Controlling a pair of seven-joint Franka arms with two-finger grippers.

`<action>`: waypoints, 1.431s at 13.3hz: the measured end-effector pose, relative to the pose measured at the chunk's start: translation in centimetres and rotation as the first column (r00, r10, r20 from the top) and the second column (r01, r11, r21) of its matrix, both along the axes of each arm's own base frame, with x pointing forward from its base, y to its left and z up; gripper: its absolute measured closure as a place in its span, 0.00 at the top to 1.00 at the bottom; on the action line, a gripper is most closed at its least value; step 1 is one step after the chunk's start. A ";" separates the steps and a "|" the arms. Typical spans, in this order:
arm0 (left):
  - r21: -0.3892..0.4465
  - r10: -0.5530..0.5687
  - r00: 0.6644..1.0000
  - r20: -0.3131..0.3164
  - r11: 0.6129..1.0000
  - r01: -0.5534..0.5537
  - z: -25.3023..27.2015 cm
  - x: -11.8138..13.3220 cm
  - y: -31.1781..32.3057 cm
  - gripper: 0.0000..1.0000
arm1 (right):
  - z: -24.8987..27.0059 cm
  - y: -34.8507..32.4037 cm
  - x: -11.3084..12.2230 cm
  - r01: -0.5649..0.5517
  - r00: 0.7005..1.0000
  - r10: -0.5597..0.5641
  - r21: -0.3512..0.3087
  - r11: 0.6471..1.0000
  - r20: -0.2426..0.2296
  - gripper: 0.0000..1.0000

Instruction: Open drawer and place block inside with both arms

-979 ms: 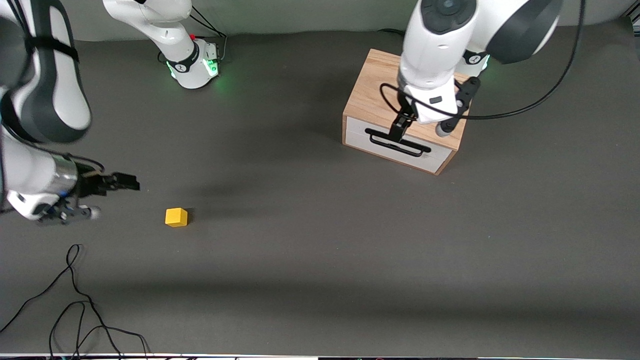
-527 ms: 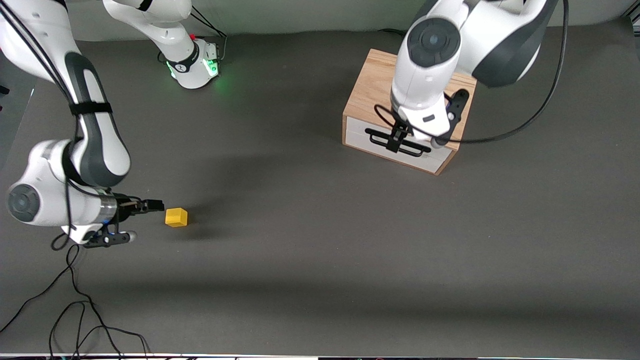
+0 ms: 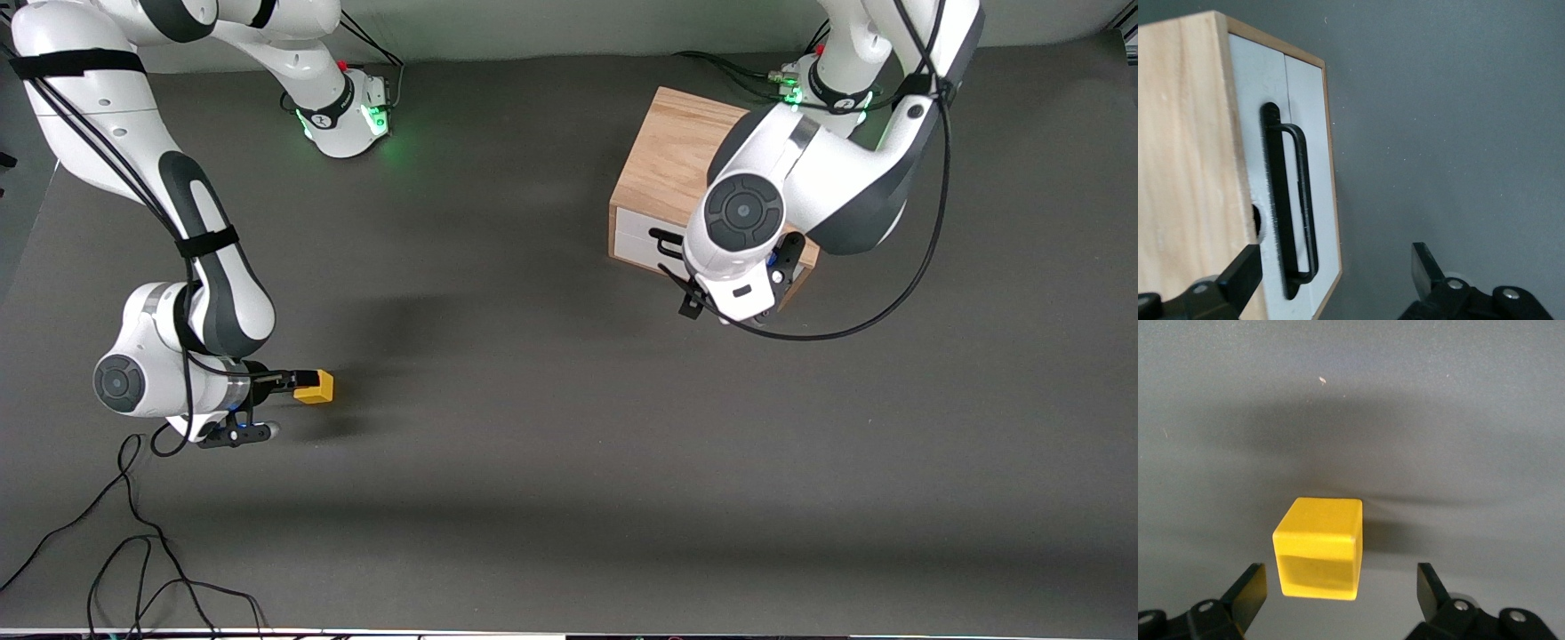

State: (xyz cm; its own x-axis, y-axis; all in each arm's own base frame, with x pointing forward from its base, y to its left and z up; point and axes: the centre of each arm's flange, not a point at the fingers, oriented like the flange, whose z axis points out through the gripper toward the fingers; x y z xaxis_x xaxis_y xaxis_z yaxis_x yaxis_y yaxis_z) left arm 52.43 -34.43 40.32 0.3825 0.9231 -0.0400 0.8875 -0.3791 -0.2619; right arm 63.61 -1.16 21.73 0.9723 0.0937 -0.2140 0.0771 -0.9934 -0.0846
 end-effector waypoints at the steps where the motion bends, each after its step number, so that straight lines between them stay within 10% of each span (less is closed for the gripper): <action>1: 0.003 0.018 1.000 0.000 1.000 -0.018 -0.8 0.0 0.0 1.00 | -0.2 0.0 0.1 0.000 1.000 0.000 -0.001 1.000 0.010 1.00; 8: 0.042 0.002 1.000 -0.025 0.999 -0.001 -6.8 -0.5 0.2 1.00 | -4.8 0.3 0.2 0.026 0.999 -0.026 -0.003 1.000 0.025 1.00; 11: 0.052 -0.013 0.999 -0.043 0.999 0.015 -8.8 -1.8 -0.1 1.00 | -4.7 1.6 0.2 0.091 0.996 -0.091 0.033 0.995 0.020 0.88; 14: 0.056 -0.020 0.999 -0.050 0.998 0.023 -9.1 -2.3 -0.3 1.00 | -4.0 2.9 0.4 0.119 0.993 -0.120 0.041 0.992 0.015 0.56; 19: 0.066 -0.022 0.998 -0.066 0.997 0.027 -10.2 -2.9 0.0 1.00 | 5.0 3.7 3.0 0.092 0.994 -0.088 0.062 0.994 -0.067 0.56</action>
